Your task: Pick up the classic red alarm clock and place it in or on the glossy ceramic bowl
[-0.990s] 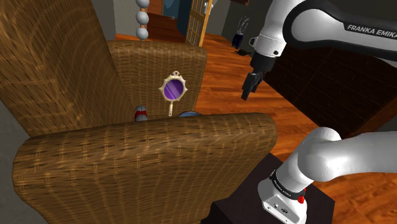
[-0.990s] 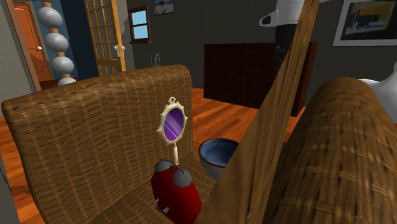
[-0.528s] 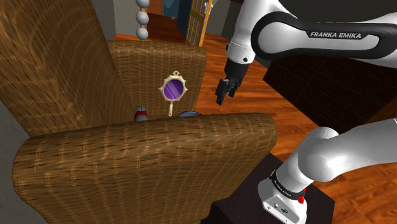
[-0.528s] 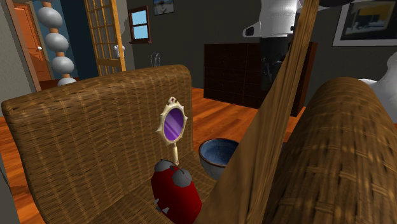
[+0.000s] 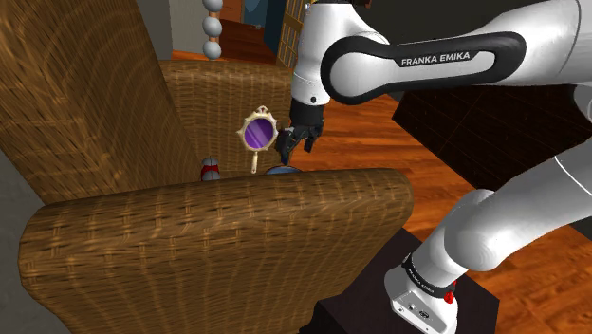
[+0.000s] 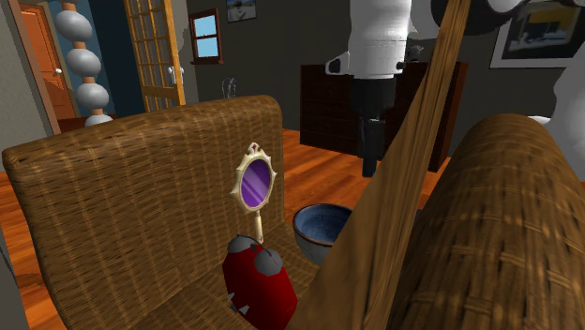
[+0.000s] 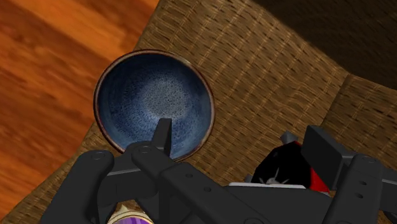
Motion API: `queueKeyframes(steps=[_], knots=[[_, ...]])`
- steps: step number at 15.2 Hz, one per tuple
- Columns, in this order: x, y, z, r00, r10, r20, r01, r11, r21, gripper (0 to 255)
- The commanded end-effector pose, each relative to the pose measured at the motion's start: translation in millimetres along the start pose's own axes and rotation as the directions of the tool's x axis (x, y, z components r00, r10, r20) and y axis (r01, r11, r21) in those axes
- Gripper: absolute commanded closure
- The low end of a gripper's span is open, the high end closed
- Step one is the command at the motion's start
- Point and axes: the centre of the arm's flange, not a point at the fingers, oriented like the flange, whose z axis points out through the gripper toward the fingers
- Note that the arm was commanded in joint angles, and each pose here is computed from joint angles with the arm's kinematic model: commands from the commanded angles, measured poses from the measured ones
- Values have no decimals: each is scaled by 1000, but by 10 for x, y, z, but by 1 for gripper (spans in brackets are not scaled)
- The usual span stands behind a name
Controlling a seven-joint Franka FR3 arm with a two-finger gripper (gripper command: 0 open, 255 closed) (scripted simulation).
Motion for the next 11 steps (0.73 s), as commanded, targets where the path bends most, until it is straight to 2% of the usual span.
queueKeyframes(steps=[1,11], knots=[[164,-178,103,1000,12,-2,-12,1000,-2,0],[1037,-1069,560,998,64,-14,-64,998,-22,0]])
